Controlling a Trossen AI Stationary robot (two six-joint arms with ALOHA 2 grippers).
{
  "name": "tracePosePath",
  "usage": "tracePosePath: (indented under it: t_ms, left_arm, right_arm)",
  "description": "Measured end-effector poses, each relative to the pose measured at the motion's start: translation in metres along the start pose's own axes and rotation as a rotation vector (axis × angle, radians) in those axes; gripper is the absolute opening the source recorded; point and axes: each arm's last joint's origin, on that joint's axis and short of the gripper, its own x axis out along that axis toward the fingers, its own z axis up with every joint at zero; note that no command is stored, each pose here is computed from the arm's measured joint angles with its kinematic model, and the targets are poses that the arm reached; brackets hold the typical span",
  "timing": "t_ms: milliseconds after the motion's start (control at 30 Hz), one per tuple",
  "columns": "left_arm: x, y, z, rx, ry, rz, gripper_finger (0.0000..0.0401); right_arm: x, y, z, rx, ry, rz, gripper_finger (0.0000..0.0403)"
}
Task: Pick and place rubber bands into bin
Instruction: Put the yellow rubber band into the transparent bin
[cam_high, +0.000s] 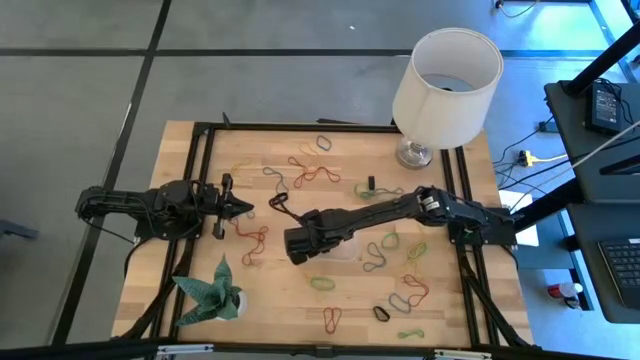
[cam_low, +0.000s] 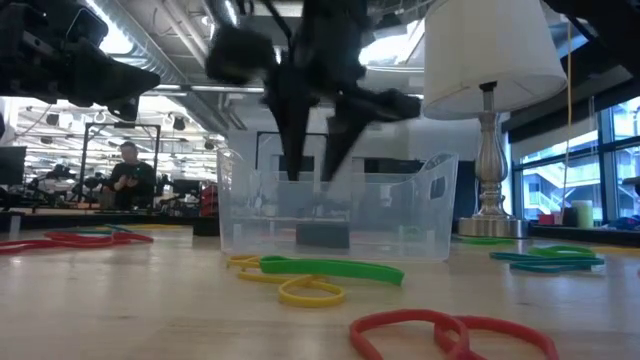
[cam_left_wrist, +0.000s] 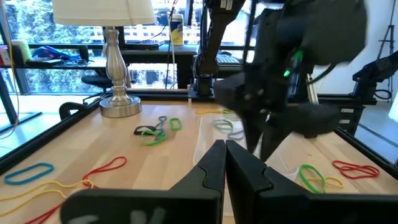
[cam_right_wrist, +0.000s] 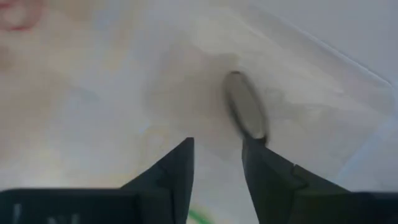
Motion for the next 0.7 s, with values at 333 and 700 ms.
tracePosePath:
  t_ms: [333,700]
  left_arm:
    - [0.0,0.0,0.0,0.0,0.0,0.0,0.0006]
    - [0.0,0.0,0.0,0.0,-0.002,0.0,0.0006]
  right_arm:
    - [-0.037,0.008,-0.01,-0.184,-0.058,0.035,0.0011]
    - [-0.102,-0.012,-0.055,-0.403,-0.228,-0.033,0.0002]
